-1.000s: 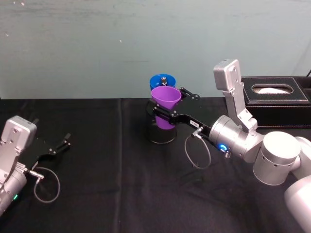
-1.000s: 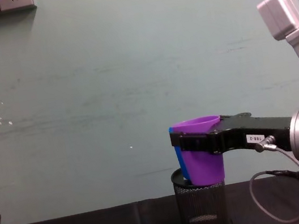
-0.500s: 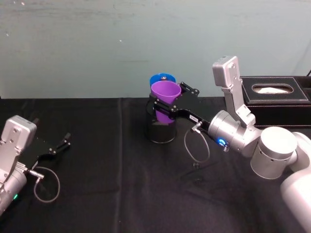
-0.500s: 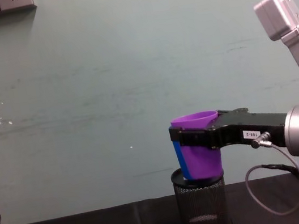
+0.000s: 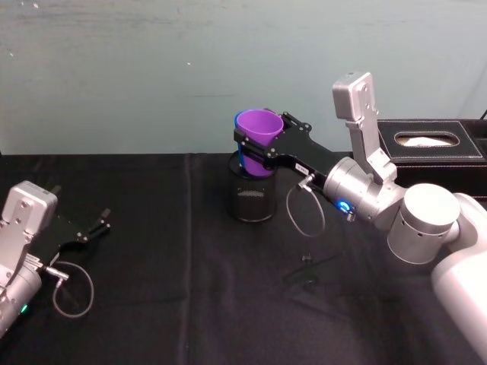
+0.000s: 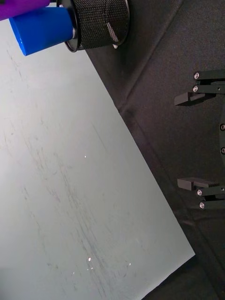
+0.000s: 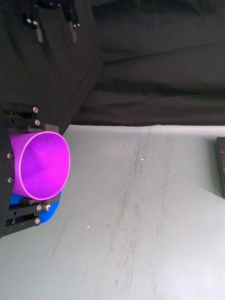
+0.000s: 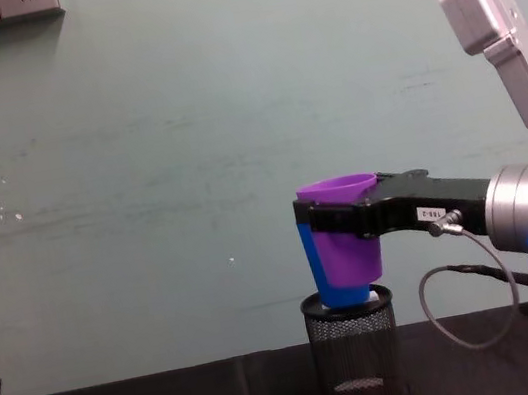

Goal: Pick up one cup with a gripper and tap it against the other cup.

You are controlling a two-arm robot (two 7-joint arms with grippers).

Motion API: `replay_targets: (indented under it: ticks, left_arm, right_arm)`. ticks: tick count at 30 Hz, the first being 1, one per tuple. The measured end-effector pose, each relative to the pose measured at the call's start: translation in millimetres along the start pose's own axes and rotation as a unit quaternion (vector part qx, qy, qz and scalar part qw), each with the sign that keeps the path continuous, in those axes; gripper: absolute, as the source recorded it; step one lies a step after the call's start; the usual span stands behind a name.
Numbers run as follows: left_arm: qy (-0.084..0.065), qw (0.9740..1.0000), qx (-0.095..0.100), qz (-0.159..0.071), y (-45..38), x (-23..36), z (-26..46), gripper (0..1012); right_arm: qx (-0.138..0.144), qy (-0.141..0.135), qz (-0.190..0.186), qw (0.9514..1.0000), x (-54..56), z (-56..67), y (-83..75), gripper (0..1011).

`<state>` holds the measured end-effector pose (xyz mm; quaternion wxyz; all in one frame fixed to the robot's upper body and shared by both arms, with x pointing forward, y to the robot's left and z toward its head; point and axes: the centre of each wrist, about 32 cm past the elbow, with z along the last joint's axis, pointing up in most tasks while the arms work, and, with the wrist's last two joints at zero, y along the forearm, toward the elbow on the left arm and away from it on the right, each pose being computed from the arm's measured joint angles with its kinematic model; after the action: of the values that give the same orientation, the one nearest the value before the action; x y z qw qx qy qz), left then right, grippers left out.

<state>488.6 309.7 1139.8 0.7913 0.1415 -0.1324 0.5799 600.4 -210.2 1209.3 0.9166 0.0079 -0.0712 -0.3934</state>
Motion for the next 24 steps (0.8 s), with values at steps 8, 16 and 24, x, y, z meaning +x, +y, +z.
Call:
replay_targets:
  ticks: [8,16,24]
  left_arm:
    - [0.000,1.0000,0.000,0.000,0.0,0.0,0.0,1000]
    - [0.000,1.0000,0.000,0.000,0.0,0.0,0.0,1000]
    - [0.000,1.0000,0.000,0.000,0.0,0.0,0.0,1000]
  right_arm:
    - [0.005,0.011,-0.005,0.9999,3.0,2.0,4.9,741]
    - [0.003,0.028,-0.006,0.9996,3.0,2.5,7.2,741]
    - [0.000,0.035,-0.007,0.9994,3.1,2.8,7.3,741]
